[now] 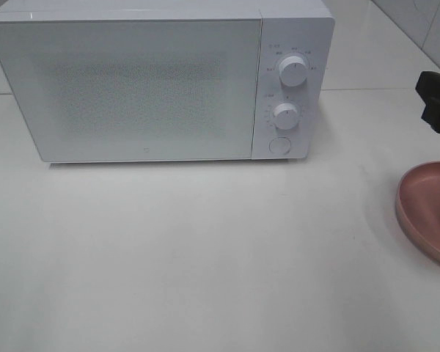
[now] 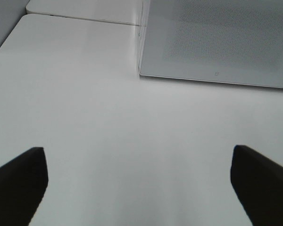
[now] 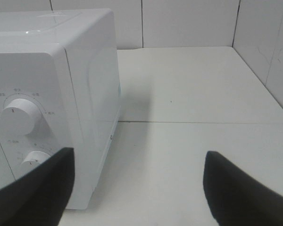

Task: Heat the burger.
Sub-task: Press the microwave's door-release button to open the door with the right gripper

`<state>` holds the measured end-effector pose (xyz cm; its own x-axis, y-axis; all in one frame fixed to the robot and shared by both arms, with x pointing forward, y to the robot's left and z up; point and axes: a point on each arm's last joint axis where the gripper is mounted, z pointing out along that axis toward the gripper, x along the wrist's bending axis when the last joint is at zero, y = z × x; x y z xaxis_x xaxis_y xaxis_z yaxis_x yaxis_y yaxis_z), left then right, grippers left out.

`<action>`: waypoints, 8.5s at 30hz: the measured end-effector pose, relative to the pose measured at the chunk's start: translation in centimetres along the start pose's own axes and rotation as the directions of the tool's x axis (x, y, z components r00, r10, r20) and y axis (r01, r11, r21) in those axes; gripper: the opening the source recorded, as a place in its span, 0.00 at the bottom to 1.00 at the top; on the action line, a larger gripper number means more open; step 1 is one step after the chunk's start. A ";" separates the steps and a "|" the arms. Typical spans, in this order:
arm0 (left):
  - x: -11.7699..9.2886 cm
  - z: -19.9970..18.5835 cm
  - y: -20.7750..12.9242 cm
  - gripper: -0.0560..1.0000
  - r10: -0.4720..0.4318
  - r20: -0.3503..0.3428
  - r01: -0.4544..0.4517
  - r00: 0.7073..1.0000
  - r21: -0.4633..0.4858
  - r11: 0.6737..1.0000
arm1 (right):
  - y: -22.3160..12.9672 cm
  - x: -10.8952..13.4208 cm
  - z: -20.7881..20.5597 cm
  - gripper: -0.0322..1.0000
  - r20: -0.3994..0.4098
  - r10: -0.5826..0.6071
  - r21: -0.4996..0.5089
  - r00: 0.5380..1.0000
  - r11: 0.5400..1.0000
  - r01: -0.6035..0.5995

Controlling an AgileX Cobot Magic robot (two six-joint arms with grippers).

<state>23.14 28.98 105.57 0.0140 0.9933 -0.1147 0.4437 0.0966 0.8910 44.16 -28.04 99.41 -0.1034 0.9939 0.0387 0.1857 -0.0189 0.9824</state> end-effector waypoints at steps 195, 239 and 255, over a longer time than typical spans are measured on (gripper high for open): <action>0.0 0.0 0.0 0.97 0.000 0.000 0.000 1.000 0.000 1.000 | -11.5 12.0 16.0 0.04 0.292 0.953 0.013 0.079 0.079 -0.997; 0.0 0.0 0.0 0.97 0.000 0.000 0.000 1.000 0.000 1.000 | -11.9 12.6 18.1 0.04 0.280 0.959 -0.029 0.052 0.063 -0.998; 0.0 0.0 0.0 0.97 0.000 0.000 0.000 1.000 0.000 1.000 | -11.5 13.2 18.9 0.04 0.301 0.951 -0.056 0.065 0.086 -0.995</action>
<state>23.14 28.98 105.57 0.0140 0.9933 -0.1147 0.4437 0.0966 0.8910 59.08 -12.61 85.19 0.4640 0.0794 0.8823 0.0637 -0.9964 0.0562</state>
